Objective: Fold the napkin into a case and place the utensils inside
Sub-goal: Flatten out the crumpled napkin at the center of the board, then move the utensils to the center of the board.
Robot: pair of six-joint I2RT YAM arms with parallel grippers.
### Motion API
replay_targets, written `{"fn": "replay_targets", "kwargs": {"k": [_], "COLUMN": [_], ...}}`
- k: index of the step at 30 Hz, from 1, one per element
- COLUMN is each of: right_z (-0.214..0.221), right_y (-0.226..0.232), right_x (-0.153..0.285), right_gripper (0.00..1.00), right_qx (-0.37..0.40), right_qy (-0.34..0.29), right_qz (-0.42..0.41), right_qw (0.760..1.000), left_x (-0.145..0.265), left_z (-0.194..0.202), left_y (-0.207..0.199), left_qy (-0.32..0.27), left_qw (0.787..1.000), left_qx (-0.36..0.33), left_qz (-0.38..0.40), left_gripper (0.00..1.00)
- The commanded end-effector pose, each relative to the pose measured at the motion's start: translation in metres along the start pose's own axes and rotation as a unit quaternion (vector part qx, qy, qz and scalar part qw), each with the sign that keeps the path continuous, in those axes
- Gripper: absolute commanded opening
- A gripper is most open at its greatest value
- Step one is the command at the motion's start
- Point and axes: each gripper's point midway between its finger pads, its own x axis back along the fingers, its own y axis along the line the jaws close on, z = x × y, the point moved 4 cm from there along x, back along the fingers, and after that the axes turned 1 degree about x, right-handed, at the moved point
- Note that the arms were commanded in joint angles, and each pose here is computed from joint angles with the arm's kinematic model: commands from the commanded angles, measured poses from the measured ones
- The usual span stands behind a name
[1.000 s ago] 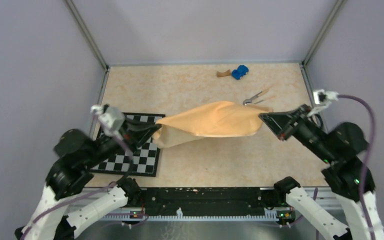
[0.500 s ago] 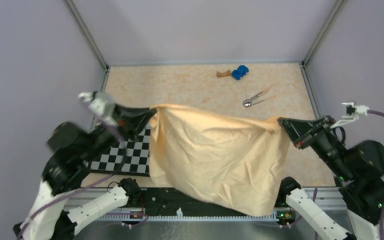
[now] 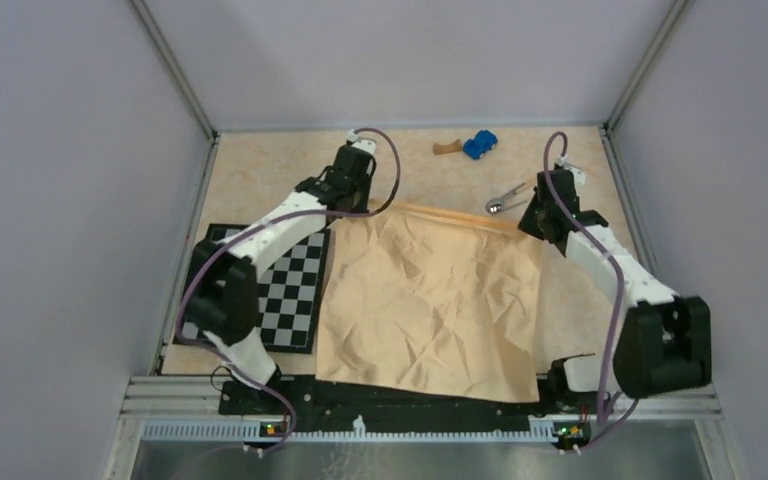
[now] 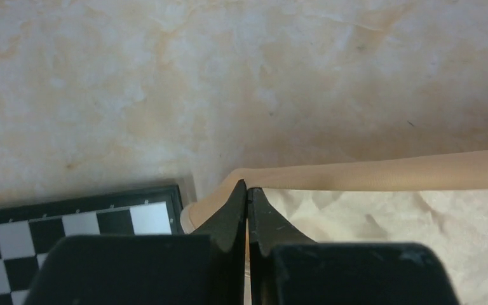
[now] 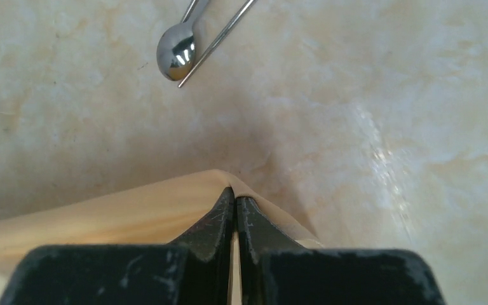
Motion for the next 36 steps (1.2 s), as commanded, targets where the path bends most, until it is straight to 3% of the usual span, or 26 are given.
{"fn": "replay_targets", "kwargs": {"k": [1, 5, 6, 11, 12, 17, 22, 34, 36], "right_z": [-0.021, -0.006, 0.000, 0.019, 0.019, -0.003, -0.021, -0.033, -0.029], "right_y": [0.030, 0.050, 0.055, 0.064, 0.065, 0.061, 0.030, 0.002, 0.006], "right_x": [-0.069, -0.118, -0.124, -0.134, -0.133, -0.135, -0.142, -0.174, -0.180], "right_gripper": [0.00, 0.00, 0.00, 0.00, 0.05, 0.56, 0.78, 0.81, 0.81], "right_qx": [0.028, 0.069, 0.074, 0.078, 0.076, 0.066, 0.038, 0.004, -0.006], "right_qy": [0.011, 0.108, 0.130, 0.178, 0.176, 0.151, 0.129, 0.114, 0.117], "right_qz": [-0.090, -0.120, -0.135, -0.177, -0.181, -0.154, -0.092, -0.102, -0.115], "right_qw": [0.996, 0.985, 0.980, 0.965, 0.965, 0.974, 0.987, 0.988, 0.986], "left_x": [-0.069, -0.131, -0.134, -0.136, -0.134, -0.127, -0.127, -0.120, -0.118], "left_z": [-0.028, -0.012, -0.007, 0.010, 0.012, 0.018, 0.019, -0.009, -0.016], "left_y": [0.010, 0.004, 0.005, 0.006, 0.006, -0.002, -0.004, -0.011, -0.013], "left_qy": [-0.018, 0.054, 0.080, 0.093, 0.089, 0.084, 0.090, 0.071, 0.065], "left_qw": [0.999, 0.997, 0.994, 0.994, 0.995, 0.996, 0.996, 0.997, 0.998], "left_qx": [-0.021, -0.050, -0.054, -0.042, -0.039, -0.032, -0.025, -0.003, -0.001], "left_qz": [-0.037, -0.036, -0.043, -0.033, -0.029, 0.007, 0.011, 0.023, 0.026], "left_gripper": [0.00, 0.00, 0.00, 0.00, 0.00, 0.00, 0.00, 0.01, 0.12]}}
